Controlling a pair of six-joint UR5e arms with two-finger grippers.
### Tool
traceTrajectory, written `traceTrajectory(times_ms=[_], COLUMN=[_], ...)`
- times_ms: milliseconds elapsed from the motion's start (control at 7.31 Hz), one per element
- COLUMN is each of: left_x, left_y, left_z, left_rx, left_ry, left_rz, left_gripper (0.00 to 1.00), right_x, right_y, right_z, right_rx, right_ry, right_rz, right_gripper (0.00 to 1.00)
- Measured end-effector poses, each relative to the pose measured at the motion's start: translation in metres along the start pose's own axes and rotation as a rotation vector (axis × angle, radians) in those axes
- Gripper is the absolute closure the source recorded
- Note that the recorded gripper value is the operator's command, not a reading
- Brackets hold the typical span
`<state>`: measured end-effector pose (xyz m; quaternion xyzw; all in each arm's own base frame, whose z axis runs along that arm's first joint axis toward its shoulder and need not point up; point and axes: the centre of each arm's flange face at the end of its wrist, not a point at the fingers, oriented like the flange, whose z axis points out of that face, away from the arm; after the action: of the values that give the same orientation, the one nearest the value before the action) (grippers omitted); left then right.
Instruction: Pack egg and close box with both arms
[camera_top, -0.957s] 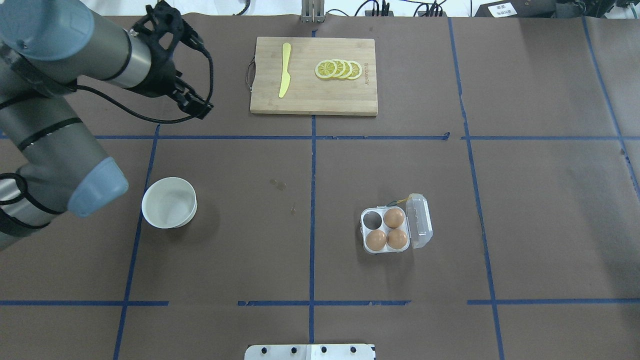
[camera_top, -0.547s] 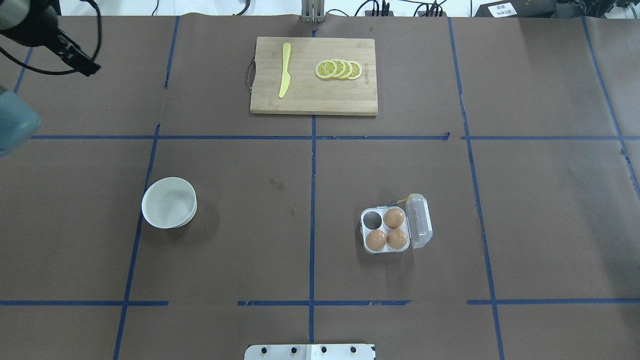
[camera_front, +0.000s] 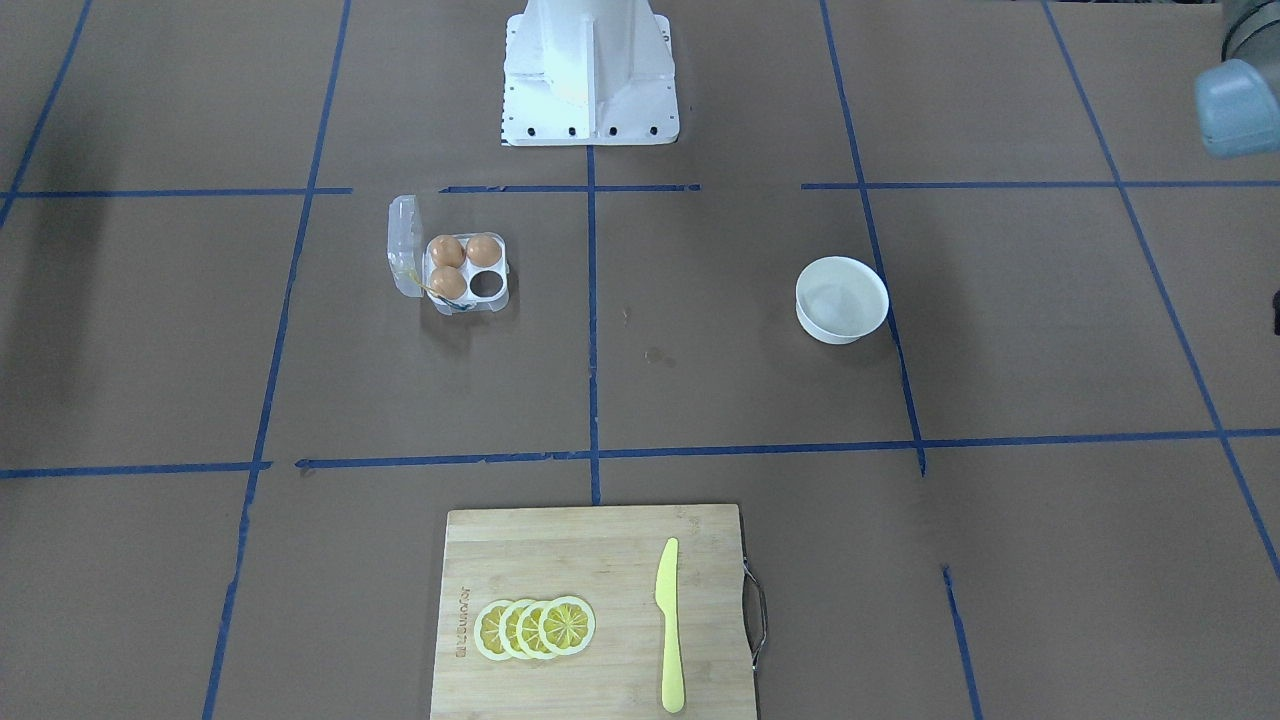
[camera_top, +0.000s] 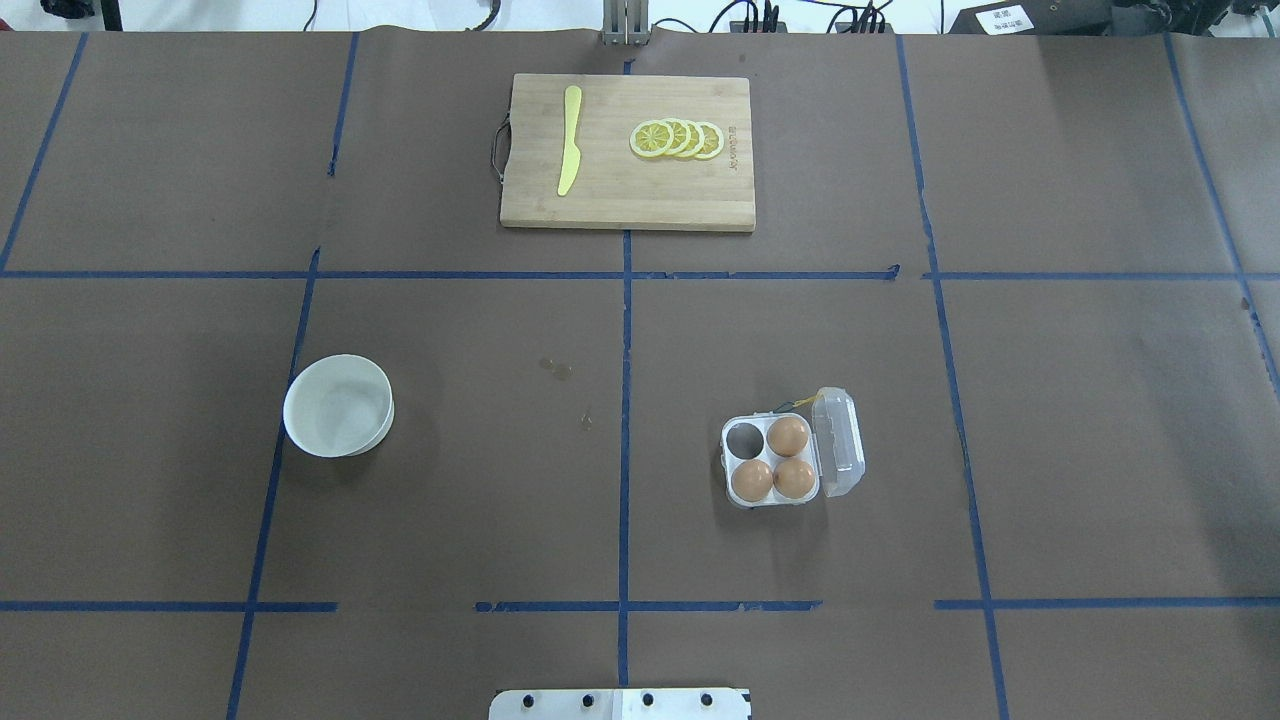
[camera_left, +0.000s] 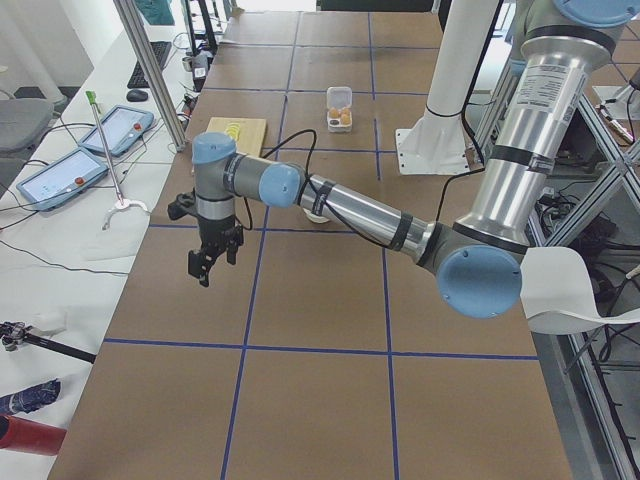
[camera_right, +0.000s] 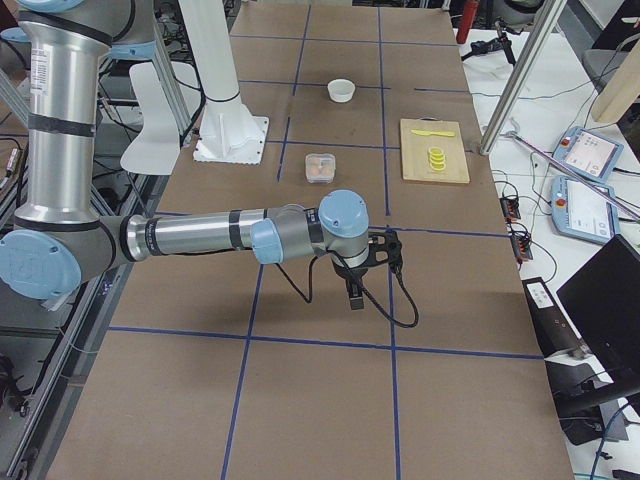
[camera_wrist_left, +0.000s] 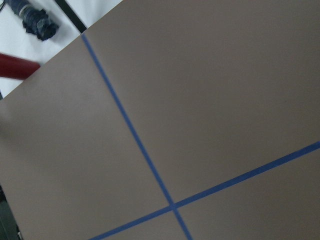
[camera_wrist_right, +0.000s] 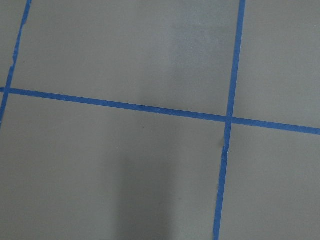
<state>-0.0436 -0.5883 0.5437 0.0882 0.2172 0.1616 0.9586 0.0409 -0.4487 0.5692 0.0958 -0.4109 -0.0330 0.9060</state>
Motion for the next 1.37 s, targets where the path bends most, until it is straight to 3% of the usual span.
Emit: traceTrajectory(times_ms=[274,547,821,957,1368], left_x=[-0.059,-0.070,-0.069,-0.068,-0.068], left_y=[0.098,0.151,0.158,0.158,0.156], left_z=[0.029,0.038,0.035,0.034,0.032], left_rx=[0.016,0.063,0.077,0.079,0.083], left_ry=[0.131,0.220,0.230,0.230,0.230], left_rz=[-0.151,-0.214,-0.218,-0.217,-0.215], left_gripper=[0.00,0.00,0.00,0.00,0.00], right_x=[-0.021,-0.086,-0.176,-0.219,-0.345], right_y=[-0.004,-0.006,0.007,0.019,0.050], right_z=[0.013,0.035,0.070,0.092,0.153], right_rx=[-0.029,-0.079,-0.147,-0.153,-0.100], right_ry=[-0.012,-0.032,-0.058,-0.077,-0.132], right_rz=[-0.026,-0.041,-0.065,-0.053,0.010], right_gripper=[0.00,0.00,0.00,0.00,0.00])
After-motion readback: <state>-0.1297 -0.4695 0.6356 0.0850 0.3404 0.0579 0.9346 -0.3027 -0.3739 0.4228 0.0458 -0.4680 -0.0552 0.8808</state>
